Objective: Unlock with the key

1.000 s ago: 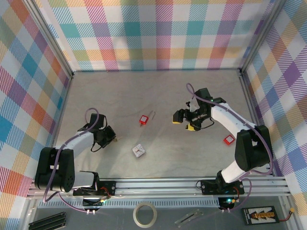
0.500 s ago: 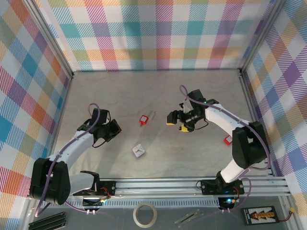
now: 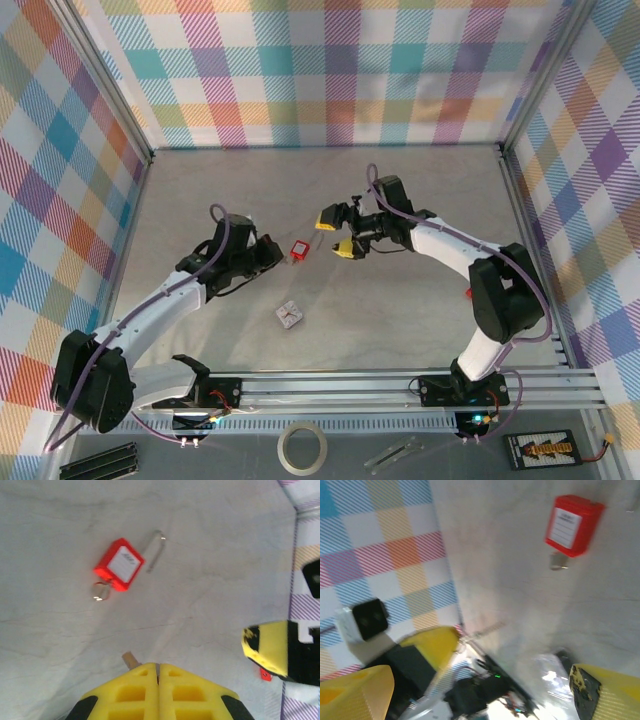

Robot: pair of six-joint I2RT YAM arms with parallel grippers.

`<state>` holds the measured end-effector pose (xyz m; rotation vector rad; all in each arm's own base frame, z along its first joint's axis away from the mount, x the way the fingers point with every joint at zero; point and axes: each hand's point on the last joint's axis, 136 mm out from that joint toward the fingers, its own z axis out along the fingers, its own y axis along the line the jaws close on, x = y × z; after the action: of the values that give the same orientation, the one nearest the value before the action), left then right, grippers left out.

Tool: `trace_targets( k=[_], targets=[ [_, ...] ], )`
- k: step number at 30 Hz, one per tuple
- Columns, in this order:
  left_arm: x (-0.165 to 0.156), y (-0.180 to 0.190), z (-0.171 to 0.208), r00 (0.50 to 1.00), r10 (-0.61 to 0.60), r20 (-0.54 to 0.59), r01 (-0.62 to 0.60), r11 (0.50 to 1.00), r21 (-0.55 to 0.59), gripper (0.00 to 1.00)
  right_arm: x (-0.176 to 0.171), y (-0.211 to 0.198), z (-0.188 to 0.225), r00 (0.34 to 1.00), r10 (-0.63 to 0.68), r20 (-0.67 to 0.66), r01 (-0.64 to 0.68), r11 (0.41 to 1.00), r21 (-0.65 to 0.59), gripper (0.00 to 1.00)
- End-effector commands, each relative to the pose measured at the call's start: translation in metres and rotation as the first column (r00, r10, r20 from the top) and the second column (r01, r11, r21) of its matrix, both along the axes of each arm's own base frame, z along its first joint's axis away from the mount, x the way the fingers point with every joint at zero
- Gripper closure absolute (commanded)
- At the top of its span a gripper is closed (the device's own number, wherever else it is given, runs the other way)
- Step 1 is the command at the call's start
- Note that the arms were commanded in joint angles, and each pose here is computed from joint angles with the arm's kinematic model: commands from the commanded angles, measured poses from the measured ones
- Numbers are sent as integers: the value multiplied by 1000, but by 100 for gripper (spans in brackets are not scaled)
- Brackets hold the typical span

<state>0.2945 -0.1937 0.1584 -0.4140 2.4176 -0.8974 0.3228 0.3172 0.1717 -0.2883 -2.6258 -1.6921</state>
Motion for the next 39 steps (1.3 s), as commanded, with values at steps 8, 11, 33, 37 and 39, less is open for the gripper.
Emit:
trace_targets(
  k=[8, 11, 33, 37, 39],
  targets=[
    [21, -75, 55, 930, -141, 338, 141, 990, 24, 100, -9, 24, 10, 978, -23, -209, 59, 984, 170, 9],
    [22, -86, 58, 915, -163, 370, 158, 986, 43, 100, -13, 22, 6, 973, -30, -230, 69, 984, 165, 8],
    [3, -125, 56, 829, -238, 506, 214, 971, 106, 100, -11, 11, 3, 962, -92, -257, 140, 974, 176, 11],
    [-4, -124, 57, 819, -233, 524, 216, 972, 96, 100, -9, 2, -4, 957, -122, -264, 166, 974, 154, 20],
    [-7, -122, 56, 819, -234, 524, 217, 972, 95, 100, -9, 0, -7, 955, -128, -267, 172, 974, 149, 26]
  ],
)
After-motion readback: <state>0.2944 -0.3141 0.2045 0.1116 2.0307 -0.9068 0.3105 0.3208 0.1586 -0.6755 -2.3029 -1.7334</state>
